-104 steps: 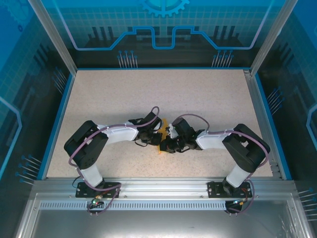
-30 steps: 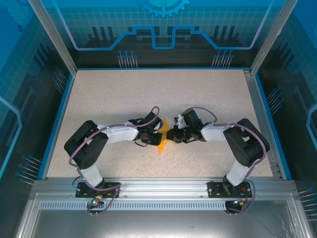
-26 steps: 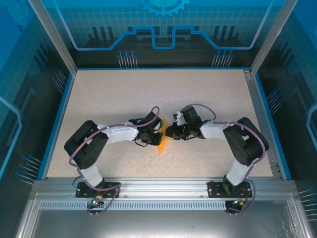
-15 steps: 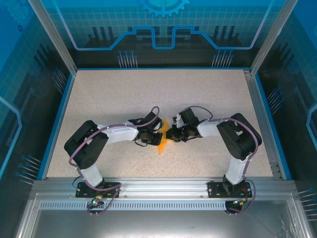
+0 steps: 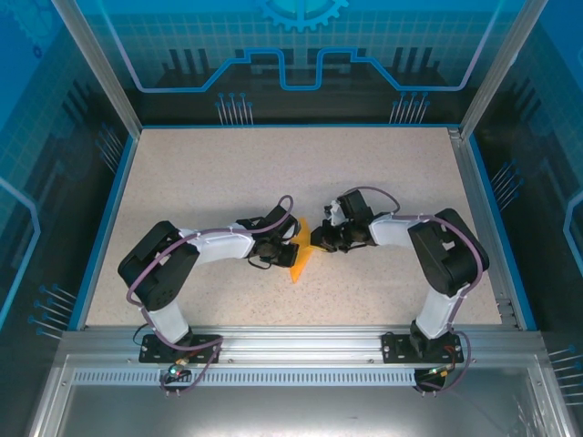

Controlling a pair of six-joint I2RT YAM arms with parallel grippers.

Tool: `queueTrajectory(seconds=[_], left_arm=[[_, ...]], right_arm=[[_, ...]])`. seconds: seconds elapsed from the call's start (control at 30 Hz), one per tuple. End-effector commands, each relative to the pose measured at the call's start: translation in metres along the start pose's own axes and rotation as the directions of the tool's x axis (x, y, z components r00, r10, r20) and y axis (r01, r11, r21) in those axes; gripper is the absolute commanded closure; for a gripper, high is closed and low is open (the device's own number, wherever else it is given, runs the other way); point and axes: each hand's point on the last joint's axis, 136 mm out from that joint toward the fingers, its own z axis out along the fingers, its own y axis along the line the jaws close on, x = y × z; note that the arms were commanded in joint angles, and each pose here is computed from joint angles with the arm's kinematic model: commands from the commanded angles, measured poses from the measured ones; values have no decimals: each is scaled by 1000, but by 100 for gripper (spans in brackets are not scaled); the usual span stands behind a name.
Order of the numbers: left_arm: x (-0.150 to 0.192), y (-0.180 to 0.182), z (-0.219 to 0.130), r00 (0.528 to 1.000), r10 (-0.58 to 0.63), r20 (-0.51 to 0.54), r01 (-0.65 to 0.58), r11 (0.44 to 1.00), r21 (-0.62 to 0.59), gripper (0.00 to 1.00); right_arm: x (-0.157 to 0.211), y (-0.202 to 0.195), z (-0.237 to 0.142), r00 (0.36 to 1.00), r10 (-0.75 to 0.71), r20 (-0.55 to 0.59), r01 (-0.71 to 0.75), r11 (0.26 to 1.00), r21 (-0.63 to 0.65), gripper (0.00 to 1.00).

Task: Fold a paper plane with a square sheet of paper (pick it up from the middle)
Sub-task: Third fold the triangle at the center of the table.

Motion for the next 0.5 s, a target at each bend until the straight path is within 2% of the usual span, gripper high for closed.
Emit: queueTrajectory(seconds=[0.0, 0.13, 0.27, 0.47], left_arm=[[24, 20, 13, 997, -20, -81, 15, 998, -58, 91], [25, 21, 12, 997, -19, -81, 14, 998, -64, 91], [26, 23, 13, 996, -20, -85, 14, 997, -71, 92], [25, 22, 11, 997, -17, -80, 12, 997, -72, 93]], right_arm=[[2, -8, 9, 999, 13, -37, -13, 1000, 8, 89], [6, -29, 18, 998, 36, -46, -33, 997, 76, 89], [1, -28, 15, 998, 39, -43, -34, 993, 111, 89], [-11, -8, -10, 1000, -14, 12, 13, 994, 109, 88]])
